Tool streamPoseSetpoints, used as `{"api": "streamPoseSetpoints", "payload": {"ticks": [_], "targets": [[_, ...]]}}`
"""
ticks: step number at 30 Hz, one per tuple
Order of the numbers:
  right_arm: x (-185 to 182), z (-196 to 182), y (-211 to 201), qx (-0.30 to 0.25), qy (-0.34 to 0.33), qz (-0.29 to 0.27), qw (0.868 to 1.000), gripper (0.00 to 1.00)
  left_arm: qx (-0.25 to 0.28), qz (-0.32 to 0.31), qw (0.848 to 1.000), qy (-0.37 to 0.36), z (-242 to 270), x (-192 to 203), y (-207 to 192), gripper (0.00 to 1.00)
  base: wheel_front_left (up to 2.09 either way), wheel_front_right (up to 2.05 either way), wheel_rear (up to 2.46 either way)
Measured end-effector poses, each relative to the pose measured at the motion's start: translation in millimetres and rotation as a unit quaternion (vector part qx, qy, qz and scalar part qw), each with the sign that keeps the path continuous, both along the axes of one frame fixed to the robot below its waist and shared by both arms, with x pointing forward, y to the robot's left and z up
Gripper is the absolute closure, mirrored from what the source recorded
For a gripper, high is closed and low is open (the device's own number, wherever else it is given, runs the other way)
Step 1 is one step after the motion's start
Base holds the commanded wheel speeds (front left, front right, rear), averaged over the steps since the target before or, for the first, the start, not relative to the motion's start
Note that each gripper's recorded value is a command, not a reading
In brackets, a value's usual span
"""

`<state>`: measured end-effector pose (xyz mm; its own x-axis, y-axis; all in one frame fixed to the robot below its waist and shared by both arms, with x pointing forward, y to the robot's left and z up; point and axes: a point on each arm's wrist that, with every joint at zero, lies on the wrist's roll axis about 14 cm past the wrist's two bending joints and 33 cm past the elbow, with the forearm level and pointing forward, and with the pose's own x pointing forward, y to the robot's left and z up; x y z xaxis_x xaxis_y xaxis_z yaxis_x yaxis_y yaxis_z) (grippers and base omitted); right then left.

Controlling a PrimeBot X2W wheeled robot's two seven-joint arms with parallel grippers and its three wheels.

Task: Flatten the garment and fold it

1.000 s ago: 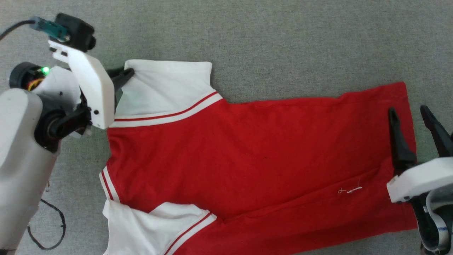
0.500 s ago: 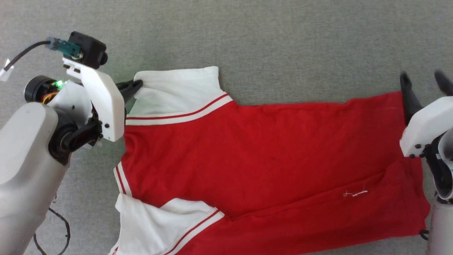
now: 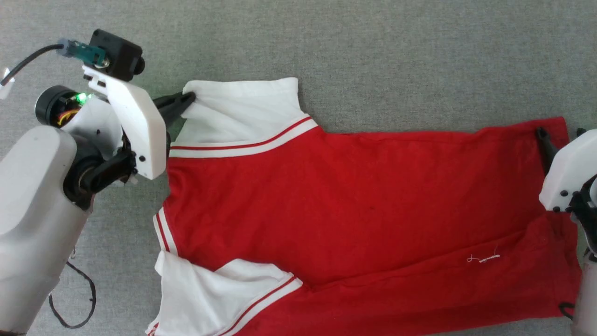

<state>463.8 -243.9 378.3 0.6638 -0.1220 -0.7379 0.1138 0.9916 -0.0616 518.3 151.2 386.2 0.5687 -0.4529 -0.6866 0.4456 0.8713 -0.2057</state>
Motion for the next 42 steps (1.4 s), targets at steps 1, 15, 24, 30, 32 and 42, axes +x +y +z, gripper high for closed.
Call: {"api": "streamPoseSetpoints", "payload": {"ticks": [1,15,24,30,32,42], "targets": [[1,-1,0,0.005,0.0,-0.002,1.0,0.0,-0.001,0.0,1.0,0.001,0,0,0,1.0,0.0,0.0,0.0],[15,-2,7,0.025,-0.008,0.002,1.0,1.0,-0.018,0.005,0.999,-0.037,11,13,-1,1.0,0.0,0.0,0.0],[8,36,7,0.022,-0.066,0.006,0.998,1.0,-0.064,0.028,0.984,-0.163,76,17,2,1.0,0.0,0.0,0.0],[-20,52,6,0.041,-0.086,0.0,0.995,1.0,-0.09,0.034,0.975,-0.202,105,-18,4,1.0,0.0,0.0,0.0],[-32,58,5,0.046,-0.092,-0.003,0.995,1.0,-0.097,0.038,0.972,-0.211,113,-34,4,1.0,0.0,0.0,0.0],[-89,67,-1,0.088,-0.105,-0.024,0.99,1.0,-0.131,0.087,0.968,-0.197,124,-118,10,1.0,0.0,0.0,0.0]]}}
